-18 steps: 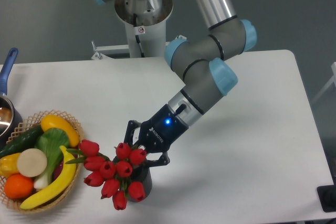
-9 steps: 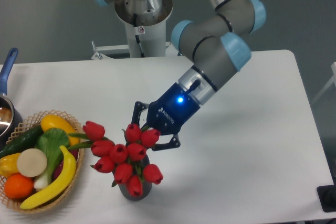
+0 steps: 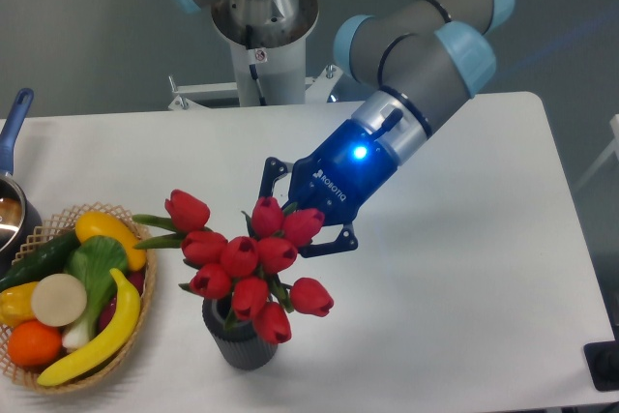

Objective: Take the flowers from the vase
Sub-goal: 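Lift the tulip bunch up out of the dark vase and away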

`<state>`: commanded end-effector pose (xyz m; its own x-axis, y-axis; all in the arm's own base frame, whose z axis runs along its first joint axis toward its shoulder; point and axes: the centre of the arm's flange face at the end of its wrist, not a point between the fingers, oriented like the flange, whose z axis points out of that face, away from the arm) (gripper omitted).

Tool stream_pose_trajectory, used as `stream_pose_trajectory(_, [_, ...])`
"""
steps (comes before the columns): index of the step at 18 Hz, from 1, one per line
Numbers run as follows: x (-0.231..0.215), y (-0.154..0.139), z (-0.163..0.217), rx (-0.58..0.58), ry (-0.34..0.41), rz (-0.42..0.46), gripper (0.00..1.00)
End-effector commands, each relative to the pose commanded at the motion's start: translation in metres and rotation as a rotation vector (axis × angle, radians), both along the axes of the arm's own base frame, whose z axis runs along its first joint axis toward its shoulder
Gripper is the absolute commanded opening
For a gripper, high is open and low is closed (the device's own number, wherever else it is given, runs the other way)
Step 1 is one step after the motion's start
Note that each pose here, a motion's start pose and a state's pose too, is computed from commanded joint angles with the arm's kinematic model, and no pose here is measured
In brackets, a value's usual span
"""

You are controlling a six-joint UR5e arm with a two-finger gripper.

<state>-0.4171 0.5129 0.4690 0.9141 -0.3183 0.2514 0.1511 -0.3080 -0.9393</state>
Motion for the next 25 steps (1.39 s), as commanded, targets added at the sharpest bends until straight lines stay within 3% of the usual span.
stream_pose_trajectory(8, [-0.04, -0.034, 0.051, 0.144, -0.064, 0.001, 0.0])
stream_pose_trajectory(11, [-0.052, -0.048, 0.053, 0.143, -0.052, 0.032, 0.0])
stream_pose_trajectory(14, [-0.069, -0.05, 0.029, 0.136, -0.014, 0.049, 0.0])
stream_pose_trajectory(16, [-0.085, -0.059, 0.017, 0.097, 0.059, 0.095, 0.0])
stream_pose_trajectory(20, [-0.102, -0.069, -0.012, -0.132, 0.283, 0.212, 0.0])
stream_pose_trajectory(25, [-0.114, -0.091, -0.063, -0.389, 0.505, 0.244, 0.0])
